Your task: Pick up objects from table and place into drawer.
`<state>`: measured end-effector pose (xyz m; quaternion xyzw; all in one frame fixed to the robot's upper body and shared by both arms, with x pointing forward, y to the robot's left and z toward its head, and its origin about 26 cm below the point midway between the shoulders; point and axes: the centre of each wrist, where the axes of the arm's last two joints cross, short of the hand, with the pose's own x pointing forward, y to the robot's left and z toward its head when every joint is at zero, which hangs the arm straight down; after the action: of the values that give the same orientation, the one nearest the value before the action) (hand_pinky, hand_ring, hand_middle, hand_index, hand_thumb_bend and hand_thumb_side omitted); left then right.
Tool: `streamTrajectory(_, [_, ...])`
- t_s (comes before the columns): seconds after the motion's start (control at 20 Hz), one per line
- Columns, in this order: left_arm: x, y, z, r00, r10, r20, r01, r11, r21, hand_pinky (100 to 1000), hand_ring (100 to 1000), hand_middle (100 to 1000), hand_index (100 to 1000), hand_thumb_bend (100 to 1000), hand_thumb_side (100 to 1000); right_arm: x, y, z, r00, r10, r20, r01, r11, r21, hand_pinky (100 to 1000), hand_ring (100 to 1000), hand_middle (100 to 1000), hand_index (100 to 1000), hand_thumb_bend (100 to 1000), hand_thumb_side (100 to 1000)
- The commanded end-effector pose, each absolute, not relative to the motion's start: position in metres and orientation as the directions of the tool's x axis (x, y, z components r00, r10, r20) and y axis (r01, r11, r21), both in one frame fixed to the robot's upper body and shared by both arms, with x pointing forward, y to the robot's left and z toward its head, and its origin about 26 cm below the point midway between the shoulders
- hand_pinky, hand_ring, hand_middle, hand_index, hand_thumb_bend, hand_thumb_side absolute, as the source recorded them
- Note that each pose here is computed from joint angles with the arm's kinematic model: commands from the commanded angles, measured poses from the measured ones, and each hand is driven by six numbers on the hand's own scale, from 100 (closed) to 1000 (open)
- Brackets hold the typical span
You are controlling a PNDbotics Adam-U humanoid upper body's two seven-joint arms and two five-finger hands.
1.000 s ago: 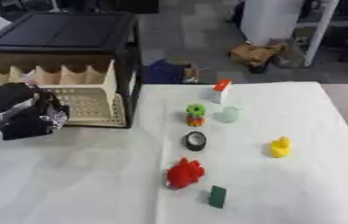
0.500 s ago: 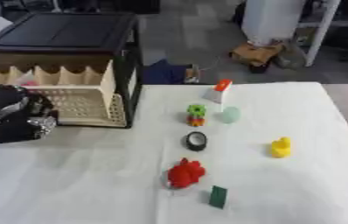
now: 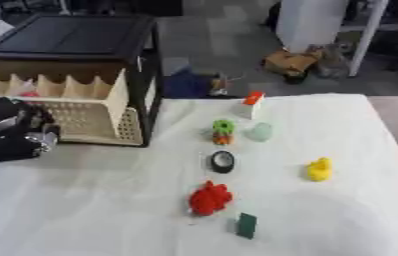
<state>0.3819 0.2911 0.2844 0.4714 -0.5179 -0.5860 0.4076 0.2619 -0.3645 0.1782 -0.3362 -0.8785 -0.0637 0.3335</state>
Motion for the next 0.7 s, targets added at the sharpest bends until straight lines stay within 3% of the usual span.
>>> streamTrajectory(0.05, [0.383, 0.303, 0.294, -0.178, -0.974, -0.142, -0.025, -0.140, 0.990, 437, 774, 795, 915, 100, 1000, 0.260, -0.366, 0.186, -0.564, 0.562, 0.605, 0.636, 0.763, -0.116, 646, 645, 617, 863, 100, 875])
streamTrajectory(0.7, [0.386, 0.289, 0.300, -0.243, -0.966, -0.087, -0.061, -0.074, 0.995, 417, 753, 788, 918, 100, 1000, 0.260, -0.366, 0.187, -0.562, 0.562, 0.607, 0.639, 0.761, -0.114, 646, 645, 616, 863, 100, 871])
